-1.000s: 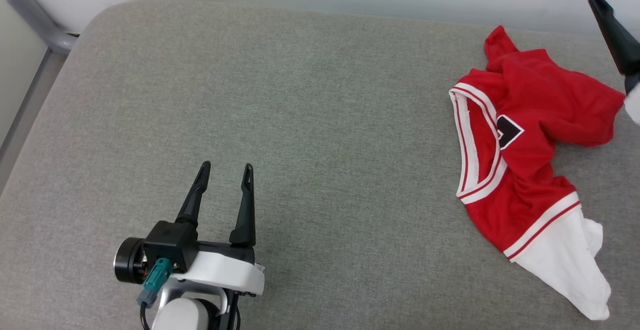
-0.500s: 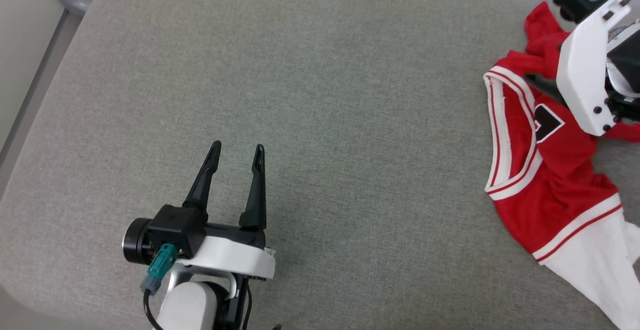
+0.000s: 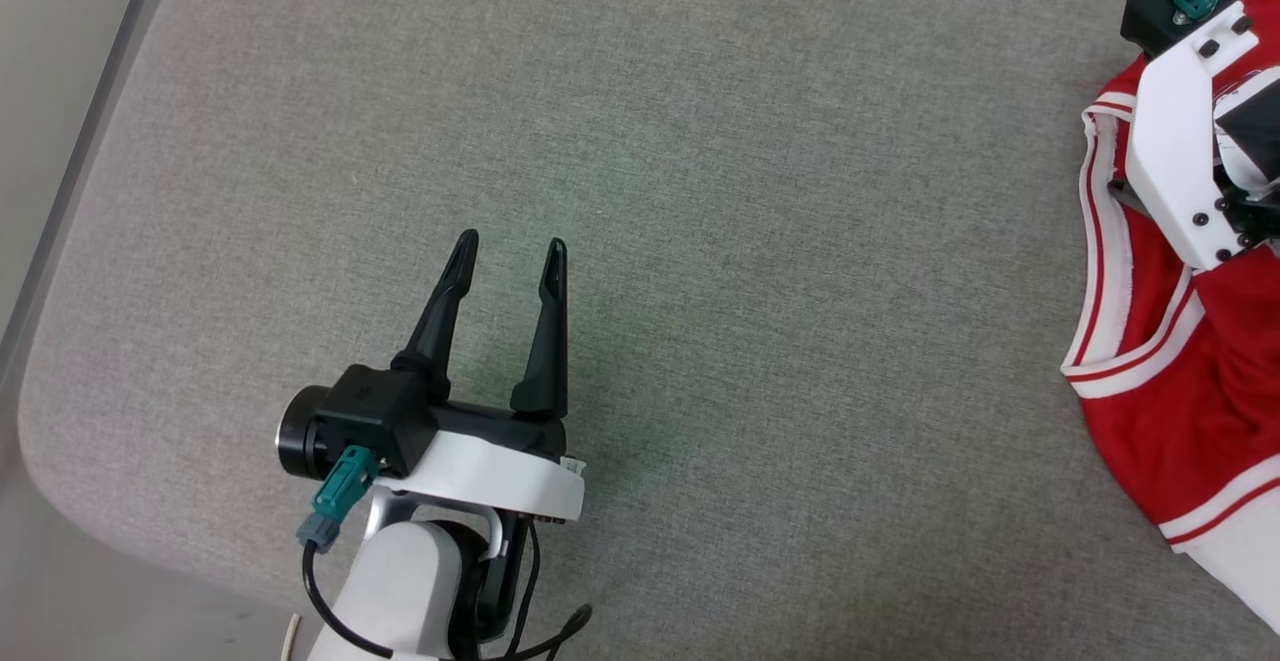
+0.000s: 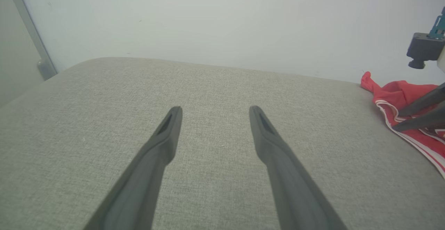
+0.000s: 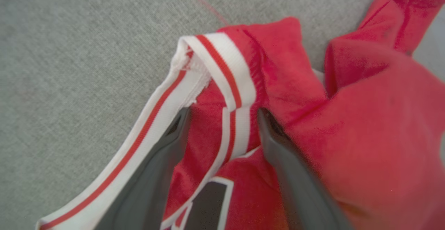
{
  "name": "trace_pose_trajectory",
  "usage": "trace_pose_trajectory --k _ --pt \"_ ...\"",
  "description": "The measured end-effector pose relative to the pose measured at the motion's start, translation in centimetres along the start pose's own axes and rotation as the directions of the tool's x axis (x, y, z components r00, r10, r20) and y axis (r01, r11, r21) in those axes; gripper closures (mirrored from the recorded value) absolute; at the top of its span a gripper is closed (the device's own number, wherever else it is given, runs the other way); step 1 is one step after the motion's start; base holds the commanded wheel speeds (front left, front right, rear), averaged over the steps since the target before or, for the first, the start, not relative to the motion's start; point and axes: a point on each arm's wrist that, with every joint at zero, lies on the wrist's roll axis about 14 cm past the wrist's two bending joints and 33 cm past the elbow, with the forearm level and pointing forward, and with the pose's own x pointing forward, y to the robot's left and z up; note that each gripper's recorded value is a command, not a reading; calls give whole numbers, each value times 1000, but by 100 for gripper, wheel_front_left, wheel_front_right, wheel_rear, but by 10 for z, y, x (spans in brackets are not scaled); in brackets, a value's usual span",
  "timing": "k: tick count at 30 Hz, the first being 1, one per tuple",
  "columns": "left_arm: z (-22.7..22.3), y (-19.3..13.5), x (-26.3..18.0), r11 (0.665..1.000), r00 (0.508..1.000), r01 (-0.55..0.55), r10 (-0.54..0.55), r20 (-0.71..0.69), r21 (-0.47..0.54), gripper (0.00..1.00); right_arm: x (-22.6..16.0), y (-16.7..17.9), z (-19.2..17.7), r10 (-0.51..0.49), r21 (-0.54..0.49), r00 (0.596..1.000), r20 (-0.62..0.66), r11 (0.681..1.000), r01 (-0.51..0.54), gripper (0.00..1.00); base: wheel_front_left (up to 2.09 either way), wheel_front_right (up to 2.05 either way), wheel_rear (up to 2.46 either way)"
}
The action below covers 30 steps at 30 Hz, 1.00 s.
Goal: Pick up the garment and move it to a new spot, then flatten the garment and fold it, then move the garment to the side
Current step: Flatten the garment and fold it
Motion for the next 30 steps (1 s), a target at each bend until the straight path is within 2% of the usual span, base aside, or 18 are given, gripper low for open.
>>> trace_pose_trajectory --k 7,8,9,13,18,23,30 --pt "-3 5 1 1000 1000 -19 19 -9 2 0 12 3 -6 17 -4 1000 -5 1000 -17 0 0 0 0" --pt "-2 5 1 1000 1000 -19 19 -8 2 0 11 3 -5 13 -8 1000 12 1000 -13 66 0 0 0" --pt "-2 5 1 1000 1000 -18 18 -6 3 0 9 2 -2 9 -11 999 38 1000 -9 100 0 0 0" --pt "4 4 0 1000 1000 -13 13 9 9 0 -5 7 21 11 -17 982 186 1000 -8 100 0 0 0" --pt "14 5 -8 1000 999 -16 15 33 12 0 -43 8 44 3 -40 932 363 999 13 100 0 0 0" --pt "21 5 -19 1000 999 -17 17 52 7 0 -100 1 66 -19 -11 834 551 999 30 100 0 0 0" --pt "32 0 -31 1000 997 -1 1 80 -4 0 -167 -7 80 -64 6 703 708 996 84 100 0 0 0"
